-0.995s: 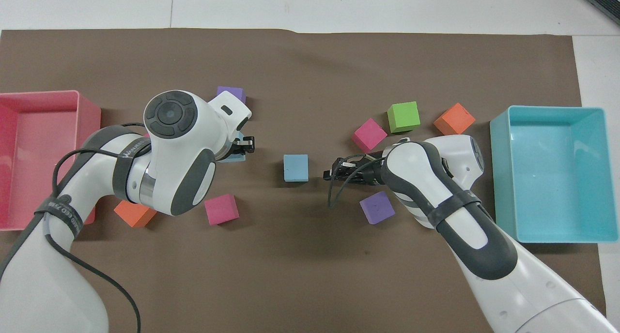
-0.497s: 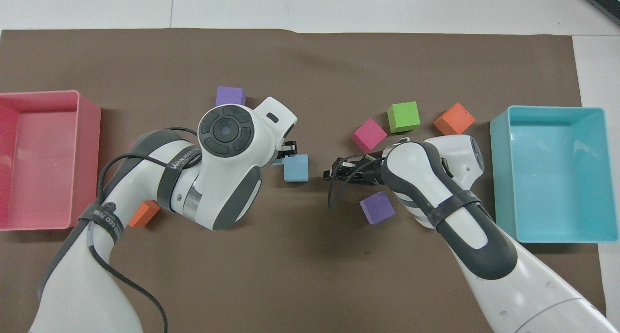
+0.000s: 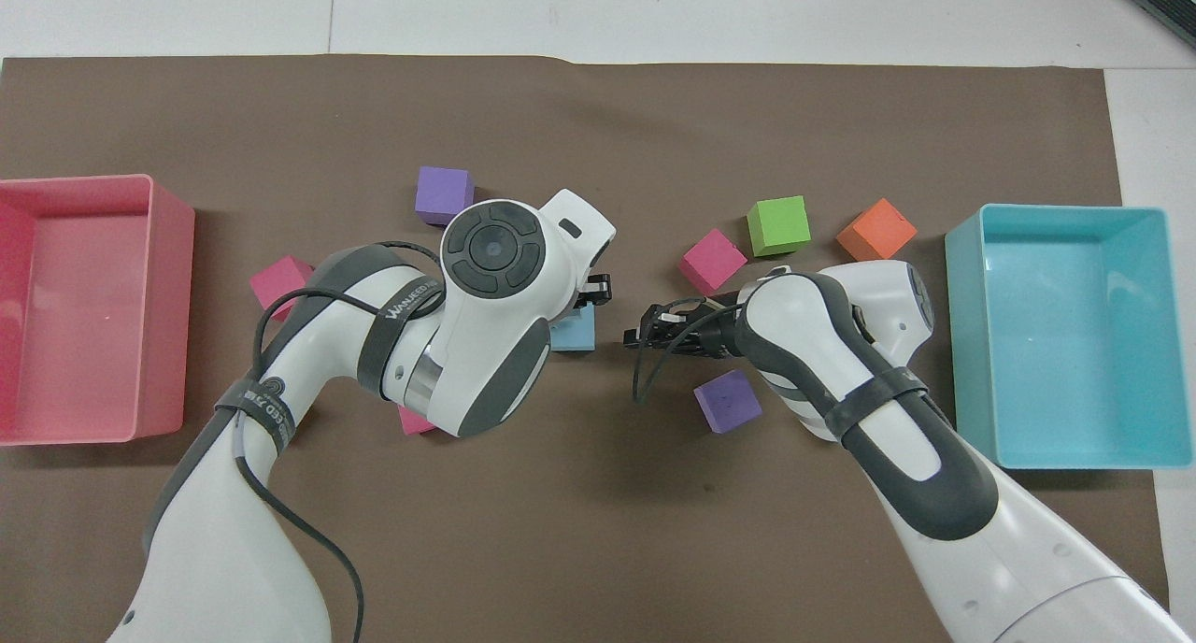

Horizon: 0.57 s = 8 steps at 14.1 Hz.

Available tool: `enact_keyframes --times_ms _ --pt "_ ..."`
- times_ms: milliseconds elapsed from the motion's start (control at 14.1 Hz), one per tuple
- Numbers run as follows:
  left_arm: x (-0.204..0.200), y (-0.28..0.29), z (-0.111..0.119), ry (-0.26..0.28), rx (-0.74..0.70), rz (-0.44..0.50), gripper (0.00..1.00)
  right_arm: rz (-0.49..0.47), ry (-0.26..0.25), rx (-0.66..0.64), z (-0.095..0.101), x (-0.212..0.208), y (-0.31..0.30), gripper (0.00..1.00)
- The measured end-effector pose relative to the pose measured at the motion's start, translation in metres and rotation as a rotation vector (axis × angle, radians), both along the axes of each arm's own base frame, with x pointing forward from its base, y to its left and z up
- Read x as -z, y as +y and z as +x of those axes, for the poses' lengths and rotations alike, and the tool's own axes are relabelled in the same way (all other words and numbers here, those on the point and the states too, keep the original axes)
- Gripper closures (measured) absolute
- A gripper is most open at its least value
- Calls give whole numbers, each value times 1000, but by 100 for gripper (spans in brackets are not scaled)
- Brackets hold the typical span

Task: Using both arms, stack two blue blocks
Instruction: 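Carry the held cube over the centre light-blue cube with the left gripper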

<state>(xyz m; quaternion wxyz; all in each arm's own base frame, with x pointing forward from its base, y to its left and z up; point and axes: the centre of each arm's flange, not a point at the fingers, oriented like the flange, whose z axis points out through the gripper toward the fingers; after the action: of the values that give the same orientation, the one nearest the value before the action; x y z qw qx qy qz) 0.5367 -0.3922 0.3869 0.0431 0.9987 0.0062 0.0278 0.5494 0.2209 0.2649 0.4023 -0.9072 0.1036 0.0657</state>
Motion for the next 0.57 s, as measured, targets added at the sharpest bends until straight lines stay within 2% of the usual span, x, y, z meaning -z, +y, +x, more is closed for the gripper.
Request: enact_keyframes --times_ms 569 --pt "2 -12 -10 13 22 2 41 0 0 0 0 0 0 99"
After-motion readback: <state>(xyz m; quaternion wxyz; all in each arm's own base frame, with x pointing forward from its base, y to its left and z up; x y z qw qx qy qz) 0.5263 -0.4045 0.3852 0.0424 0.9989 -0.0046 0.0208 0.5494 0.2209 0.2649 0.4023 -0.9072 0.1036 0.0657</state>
